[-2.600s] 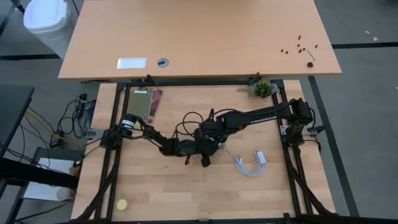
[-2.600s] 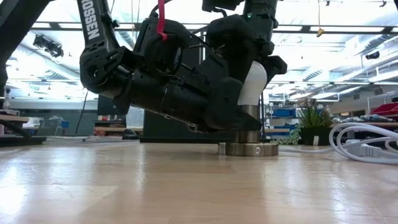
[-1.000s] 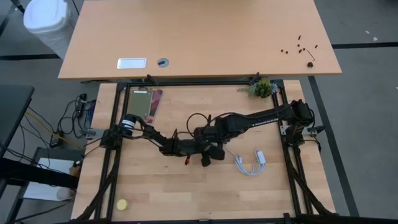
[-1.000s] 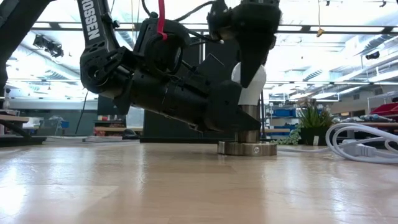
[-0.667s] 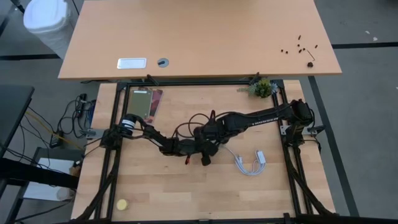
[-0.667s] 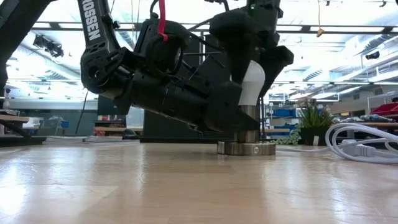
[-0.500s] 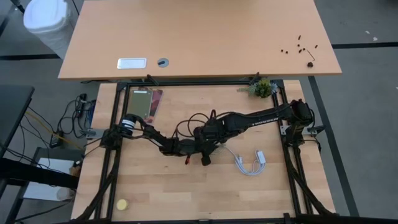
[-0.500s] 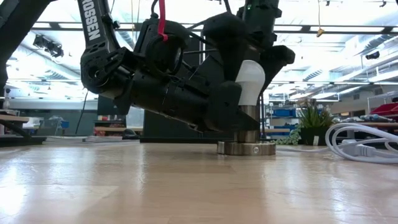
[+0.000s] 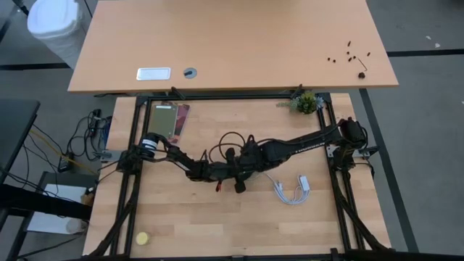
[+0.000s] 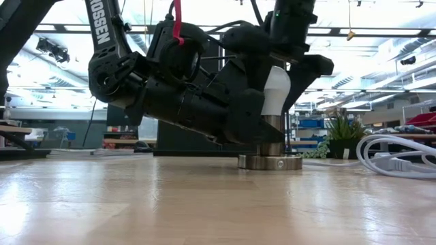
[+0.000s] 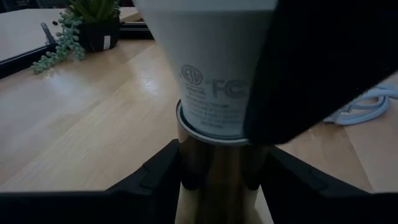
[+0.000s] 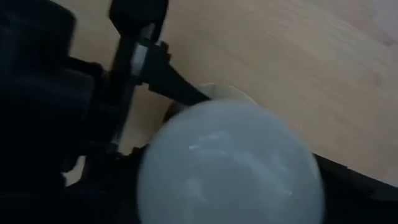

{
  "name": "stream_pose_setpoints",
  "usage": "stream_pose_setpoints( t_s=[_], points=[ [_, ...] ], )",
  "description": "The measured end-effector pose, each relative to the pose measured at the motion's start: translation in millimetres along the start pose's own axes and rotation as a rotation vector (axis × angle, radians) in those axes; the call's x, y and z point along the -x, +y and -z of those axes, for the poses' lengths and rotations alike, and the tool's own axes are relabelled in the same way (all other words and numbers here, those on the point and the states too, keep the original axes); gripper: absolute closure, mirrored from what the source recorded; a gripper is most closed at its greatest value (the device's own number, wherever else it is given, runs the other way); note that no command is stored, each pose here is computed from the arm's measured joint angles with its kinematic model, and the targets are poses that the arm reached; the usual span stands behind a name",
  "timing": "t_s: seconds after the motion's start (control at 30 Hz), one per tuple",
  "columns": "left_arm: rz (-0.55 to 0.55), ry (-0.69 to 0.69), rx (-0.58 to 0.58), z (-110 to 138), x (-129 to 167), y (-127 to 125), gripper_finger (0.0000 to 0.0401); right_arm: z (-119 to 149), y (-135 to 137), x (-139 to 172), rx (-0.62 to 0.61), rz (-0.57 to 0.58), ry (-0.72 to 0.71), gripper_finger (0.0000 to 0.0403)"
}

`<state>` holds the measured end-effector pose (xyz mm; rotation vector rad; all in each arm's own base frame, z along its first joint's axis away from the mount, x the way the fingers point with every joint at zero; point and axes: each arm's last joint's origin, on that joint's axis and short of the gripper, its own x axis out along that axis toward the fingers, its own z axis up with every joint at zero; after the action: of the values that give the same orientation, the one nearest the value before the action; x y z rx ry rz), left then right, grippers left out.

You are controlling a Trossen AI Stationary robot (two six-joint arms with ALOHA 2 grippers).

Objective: Screw lightbulb
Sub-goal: Remove the white lightbulb from the desk lamp

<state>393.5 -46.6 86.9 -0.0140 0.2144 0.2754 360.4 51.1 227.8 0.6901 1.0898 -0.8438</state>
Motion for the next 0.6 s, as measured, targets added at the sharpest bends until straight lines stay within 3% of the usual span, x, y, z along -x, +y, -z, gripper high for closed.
stream_pose_setpoints(
  t_s=[0.3,0.43,0.6],
  points=[
    [0.009,0.001,0.003,0.0,-0.1,-0.3,0.0213,-1.2,1.2,-0.3,0.043,-0.01,-0.018,0.0147],
    [0.013,0.003,0.003,0.2,0.0,-0.5,0.0212,-1.0,0.9,-0.5,0.097,-0.02,0.012,0.0147],
    [0.014,0.005,0.0,0.2,-0.1,-0.8,0.0212,-0.5,1.0,-0.1,0.278,-0.03,0.029,0.013]
  ],
)
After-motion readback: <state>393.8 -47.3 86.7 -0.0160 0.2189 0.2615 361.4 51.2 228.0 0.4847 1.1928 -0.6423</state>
